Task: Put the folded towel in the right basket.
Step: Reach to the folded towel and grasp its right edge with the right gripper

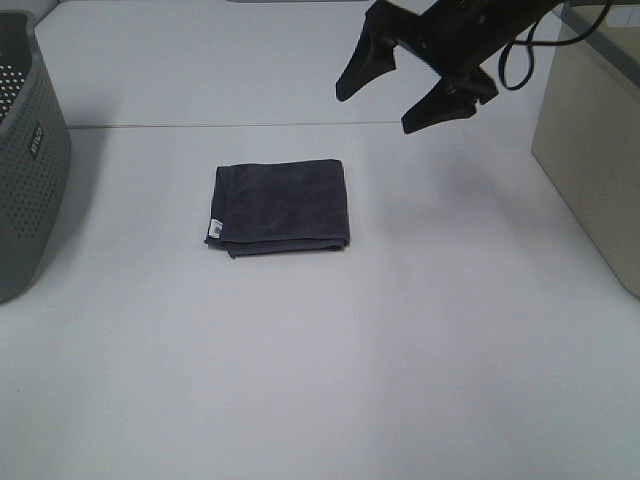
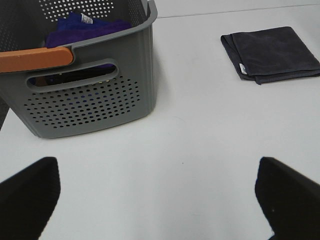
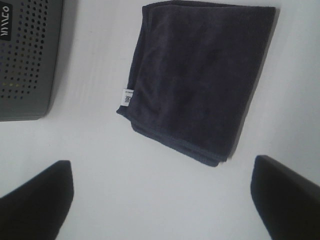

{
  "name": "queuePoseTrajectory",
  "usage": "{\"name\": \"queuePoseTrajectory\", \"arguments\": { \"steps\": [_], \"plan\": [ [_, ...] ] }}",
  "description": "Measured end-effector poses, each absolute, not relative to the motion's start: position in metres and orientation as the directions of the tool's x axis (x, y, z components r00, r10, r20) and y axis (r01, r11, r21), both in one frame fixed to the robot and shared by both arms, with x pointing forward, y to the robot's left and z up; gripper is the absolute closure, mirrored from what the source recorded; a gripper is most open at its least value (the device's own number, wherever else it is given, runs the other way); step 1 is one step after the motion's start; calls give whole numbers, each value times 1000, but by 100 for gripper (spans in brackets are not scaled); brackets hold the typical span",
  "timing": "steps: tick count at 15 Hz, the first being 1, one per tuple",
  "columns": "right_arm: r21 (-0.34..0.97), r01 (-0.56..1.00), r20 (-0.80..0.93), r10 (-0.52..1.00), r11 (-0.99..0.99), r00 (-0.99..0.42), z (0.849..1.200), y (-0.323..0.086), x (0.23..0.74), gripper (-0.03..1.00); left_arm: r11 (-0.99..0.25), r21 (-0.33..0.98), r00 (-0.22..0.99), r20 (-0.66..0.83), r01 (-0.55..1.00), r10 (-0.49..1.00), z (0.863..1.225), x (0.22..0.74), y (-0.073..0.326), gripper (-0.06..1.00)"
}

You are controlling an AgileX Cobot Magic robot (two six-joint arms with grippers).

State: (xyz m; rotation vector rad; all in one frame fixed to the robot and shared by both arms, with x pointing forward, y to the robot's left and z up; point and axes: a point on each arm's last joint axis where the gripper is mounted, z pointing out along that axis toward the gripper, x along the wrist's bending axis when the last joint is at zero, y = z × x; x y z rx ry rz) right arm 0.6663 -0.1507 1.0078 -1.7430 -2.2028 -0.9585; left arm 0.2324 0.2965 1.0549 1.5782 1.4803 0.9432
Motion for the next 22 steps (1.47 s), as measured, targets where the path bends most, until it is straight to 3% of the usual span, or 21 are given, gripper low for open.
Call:
{"name": "queuePoseTrajectory", "arguments": {
  "steps": [1,6,14,18,19,20,21,22],
  "plan": [
    [327,939,529,803,106,-275,976,-144,686,5,-38,899,54,15,436,998,1055,232,297,-5],
    [234,966,558,798,109,-226,899,-134,719,5,-38,899,54,15,436,998,1055,232,297,-5],
    [218,973,576,795,78,-193,866,-128,731,7,-38,899,54,15,436,998,1055,232,297,-5],
    [173,982,644,747,69,-166,852,-84,719,12,-38,899,54,16,436,998,1055,232,297,-5],
    [172,983,649,743,66,-163,849,-71,714,18,-38,899,54,16,436,998,1055,232,297,-5],
    [184,981,642,748,64,-169,845,-58,711,31,-39,899,53,17,436,998,1055,232,297,-5],
    [207,977,629,756,58,-179,838,-46,708,59,-39,899,53,18,436,998,1055,232,297,-5],
    [218,975,624,760,53,-181,834,-42,707,77,-40,899,53,19,436,998,1055,232,297,-5]
  ]
}}
